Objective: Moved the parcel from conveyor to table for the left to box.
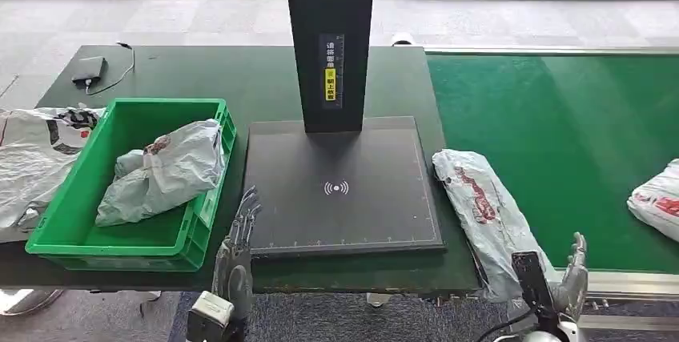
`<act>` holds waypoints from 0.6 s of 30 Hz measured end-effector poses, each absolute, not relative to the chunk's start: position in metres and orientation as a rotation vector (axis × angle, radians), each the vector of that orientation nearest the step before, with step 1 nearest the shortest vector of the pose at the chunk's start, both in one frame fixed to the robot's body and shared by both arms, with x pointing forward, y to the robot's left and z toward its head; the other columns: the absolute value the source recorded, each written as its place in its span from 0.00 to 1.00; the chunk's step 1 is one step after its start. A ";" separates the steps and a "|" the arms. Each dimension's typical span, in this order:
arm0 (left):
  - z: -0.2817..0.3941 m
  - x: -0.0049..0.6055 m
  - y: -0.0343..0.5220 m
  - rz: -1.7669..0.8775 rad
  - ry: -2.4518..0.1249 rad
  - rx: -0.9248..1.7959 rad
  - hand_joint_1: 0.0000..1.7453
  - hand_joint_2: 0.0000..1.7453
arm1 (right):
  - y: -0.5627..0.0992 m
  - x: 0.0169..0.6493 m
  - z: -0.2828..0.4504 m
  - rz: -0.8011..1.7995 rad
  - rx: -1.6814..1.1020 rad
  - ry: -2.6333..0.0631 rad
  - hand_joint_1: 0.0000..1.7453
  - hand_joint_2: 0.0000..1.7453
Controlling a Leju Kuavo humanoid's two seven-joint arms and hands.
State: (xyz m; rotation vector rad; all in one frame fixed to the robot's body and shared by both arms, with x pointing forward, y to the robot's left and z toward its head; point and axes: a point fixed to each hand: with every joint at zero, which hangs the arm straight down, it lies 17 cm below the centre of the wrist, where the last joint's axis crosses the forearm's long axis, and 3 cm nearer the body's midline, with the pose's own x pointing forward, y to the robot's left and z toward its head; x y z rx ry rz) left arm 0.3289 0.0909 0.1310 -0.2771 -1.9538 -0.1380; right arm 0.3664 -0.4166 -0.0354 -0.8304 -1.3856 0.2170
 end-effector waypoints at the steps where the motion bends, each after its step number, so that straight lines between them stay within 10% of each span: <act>1: 0.131 0.329 0.091 -0.136 -1.954 -0.275 0.00 0.00 | -0.416 0.368 -0.036 0.212 -0.826 -1.388 0.00 1.00; 18: 0.131 0.337 0.087 -0.139 -1.949 -0.285 0.00 0.00 | -0.363 0.378 -0.116 0.429 -0.627 -1.067 0.00 1.00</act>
